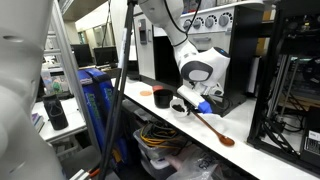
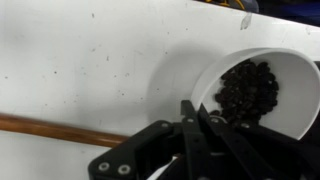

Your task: Pour the contents from the white bowl into the black cup then put the white bowl on the shelf

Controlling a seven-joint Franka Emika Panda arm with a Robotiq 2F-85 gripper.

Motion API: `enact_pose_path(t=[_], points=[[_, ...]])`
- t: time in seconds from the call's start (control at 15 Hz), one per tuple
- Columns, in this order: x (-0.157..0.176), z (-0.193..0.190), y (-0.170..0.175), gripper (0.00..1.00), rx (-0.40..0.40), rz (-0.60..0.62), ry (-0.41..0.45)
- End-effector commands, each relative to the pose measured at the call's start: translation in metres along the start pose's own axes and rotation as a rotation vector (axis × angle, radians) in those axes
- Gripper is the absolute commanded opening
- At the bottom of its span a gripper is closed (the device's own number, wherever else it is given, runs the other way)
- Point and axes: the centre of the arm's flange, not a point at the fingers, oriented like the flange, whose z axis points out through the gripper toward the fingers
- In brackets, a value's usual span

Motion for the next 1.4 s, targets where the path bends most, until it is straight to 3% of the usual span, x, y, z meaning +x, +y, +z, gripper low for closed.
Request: enact_pose_path(t=[0.0, 1.33], points=[[-0.003, -0.0057, 0.0008, 0.01, 0.013, 0.01, 0.022], [0.0003, -0.0031, 0.0011, 0.04, -0.002, 0.002, 0.004]])
